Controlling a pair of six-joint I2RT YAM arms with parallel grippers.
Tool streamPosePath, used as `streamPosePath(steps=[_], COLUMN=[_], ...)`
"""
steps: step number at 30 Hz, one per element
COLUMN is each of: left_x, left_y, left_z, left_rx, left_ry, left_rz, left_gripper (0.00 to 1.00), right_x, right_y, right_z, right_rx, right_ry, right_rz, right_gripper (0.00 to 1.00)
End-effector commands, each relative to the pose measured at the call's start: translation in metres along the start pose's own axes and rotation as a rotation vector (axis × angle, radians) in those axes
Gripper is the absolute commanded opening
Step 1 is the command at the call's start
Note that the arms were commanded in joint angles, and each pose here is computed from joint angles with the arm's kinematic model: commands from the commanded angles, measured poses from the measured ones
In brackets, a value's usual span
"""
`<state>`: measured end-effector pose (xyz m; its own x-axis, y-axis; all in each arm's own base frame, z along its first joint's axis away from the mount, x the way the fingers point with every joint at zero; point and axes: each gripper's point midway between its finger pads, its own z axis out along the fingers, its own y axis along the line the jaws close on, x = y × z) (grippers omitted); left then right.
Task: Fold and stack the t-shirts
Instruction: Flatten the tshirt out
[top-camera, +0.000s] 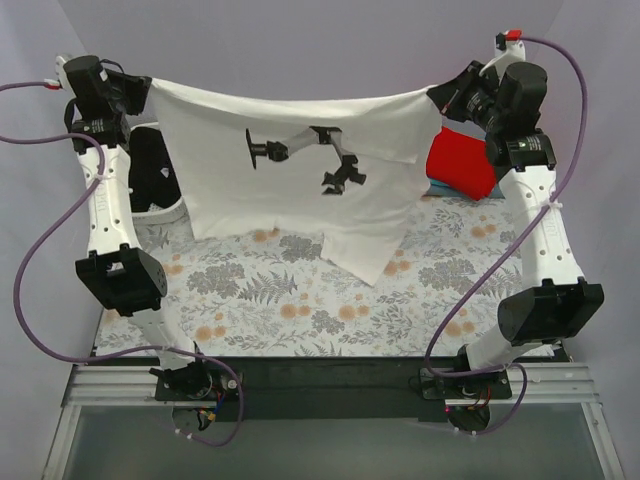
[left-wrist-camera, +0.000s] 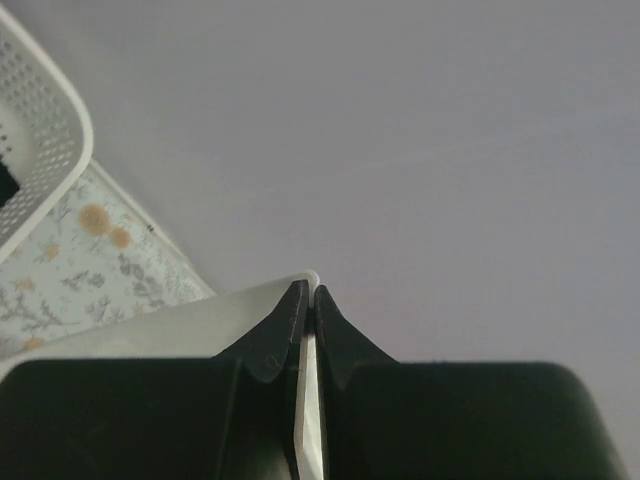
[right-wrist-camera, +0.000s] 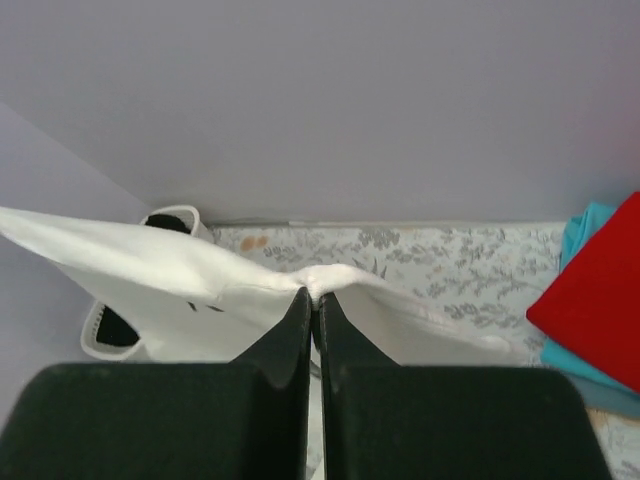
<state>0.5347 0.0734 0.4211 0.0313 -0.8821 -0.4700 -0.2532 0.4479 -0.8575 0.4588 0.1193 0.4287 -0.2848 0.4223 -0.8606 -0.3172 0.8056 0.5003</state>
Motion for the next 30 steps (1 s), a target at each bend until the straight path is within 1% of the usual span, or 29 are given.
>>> streamPosePath(steps=[1, 2, 4, 7, 8, 9, 10, 11, 12, 13, 14, 15, 16, 17, 18, 19, 20, 21, 22, 23, 24, 25, 27, 30], left_x=[-0.063, -0.07, -0.074, -0.068, -0.063, -0.047, -0.041, -0.031, -0.014, -0.002, 0.007, 0.017, 0.04, 0.048, 0.06, 0.067, 0.087, 0.096, 0.104, 0.12, 0.126, 0.134, 0.147, 0.157], left_y=[-0.084, -0.092, -0.092, -0.076, -0.069, -0.043, -0.037, -0.019, 0.007, 0.027, 0.043, 0.059, 0.097, 0.114, 0.134, 0.146, 0.184, 0.199, 0.212, 0.24, 0.253, 0.266, 0.294, 0.312], left_z=[-0.048, -0.049, -0.05, -0.045, -0.044, -0.037, -0.038, -0.034, -0.035, -0.034, -0.036, -0.037, -0.041, -0.043, -0.047, -0.053, -0.058, -0.062, -0.065, -0.073, -0.075, -0.079, -0.088, -0.099], left_rx=[0.265, 0.292, 0.307, 0.272, 0.26, 0.206, 0.205, 0.172, 0.131, 0.094, 0.067, 0.039, -0.034, -0.071, -0.111, -0.132, -0.215, -0.248, -0.276, -0.338, -0.37, -0.4, -0.473, -0.528], left_ry=[-0.103, -0.106, -0.098, -0.082, -0.07, -0.031, -0.018, 0.002, 0.031, 0.052, 0.065, 0.081, 0.118, 0.125, 0.144, 0.148, 0.177, 0.187, 0.196, 0.224, 0.228, 0.243, 0.259, 0.273], left_rz=[-0.021, -0.023, -0.03, -0.028, -0.025, -0.035, -0.035, -0.041, -0.046, -0.055, -0.056, -0.063, -0.077, -0.079, -0.086, -0.082, -0.091, -0.094, -0.098, -0.108, -0.11, -0.113, -0.116, -0.111], left_gripper=[0.0, 0.0, 0.0, 0.0, 0.0, 0.0, 0.0, 0.0, 0.0, 0.0, 0.0, 0.0, 0.0, 0.0, 0.0, 0.0, 0.0, 0.0, 0.0, 0.0, 0.0, 0.0, 0.0, 0.0], right_x=[-0.111, -0.116, -0.118, -0.101, -0.083, -0.07, -0.06, -0.028, -0.019, -0.001, 0.014, 0.05, 0.067, 0.086, 0.125, 0.141, 0.155, 0.174, 0.203, 0.218, 0.23, 0.253, 0.273, 0.3], right_y=[0.069, 0.066, 0.064, 0.05, 0.038, 0.031, 0.028, 0.007, 0.007, -0.005, -0.01, -0.029, -0.035, -0.043, -0.062, -0.069, -0.074, -0.083, -0.096, -0.103, -0.109, -0.12, -0.127, -0.144], right_z=[-0.044, -0.044, -0.045, -0.035, -0.029, -0.025, -0.027, -0.019, -0.025, -0.019, -0.024, -0.022, -0.027, -0.029, -0.032, -0.035, -0.039, -0.043, -0.05, -0.053, -0.056, -0.061, -0.066, -0.075], right_rx=[-0.141, -0.122, -0.11, -0.088, -0.072, -0.062, -0.057, -0.025, -0.028, -0.008, -0.002, 0.032, 0.04, 0.053, 0.092, 0.105, 0.115, 0.135, 0.169, 0.187, 0.202, 0.232, 0.253, 0.318], right_ry=[-0.336, -0.353, -0.366, -0.321, -0.277, -0.249, -0.232, -0.162, -0.153, -0.115, -0.089, -0.022, 0.006, 0.041, 0.116, 0.146, 0.172, 0.208, 0.264, 0.294, 0.318, 0.366, 0.418, 0.485], right_rz=[-0.152, -0.154, -0.165, -0.15, -0.136, -0.123, -0.107, -0.079, -0.066, -0.052, -0.033, -0.001, 0.013, 0.036, 0.07, 0.086, 0.098, 0.119, 0.145, 0.159, 0.168, 0.189, 0.207, 0.22], right_gripper=[0.01, 0.01, 0.01, 0.01, 0.01, 0.01, 0.01, 0.01, 0.01, 0.01, 0.01, 0.01, 0.01, 0.01, 0.01, 0.01, 0.01, 0.01, 0.01, 0.01, 0.01, 0.01, 0.01, 0.01])
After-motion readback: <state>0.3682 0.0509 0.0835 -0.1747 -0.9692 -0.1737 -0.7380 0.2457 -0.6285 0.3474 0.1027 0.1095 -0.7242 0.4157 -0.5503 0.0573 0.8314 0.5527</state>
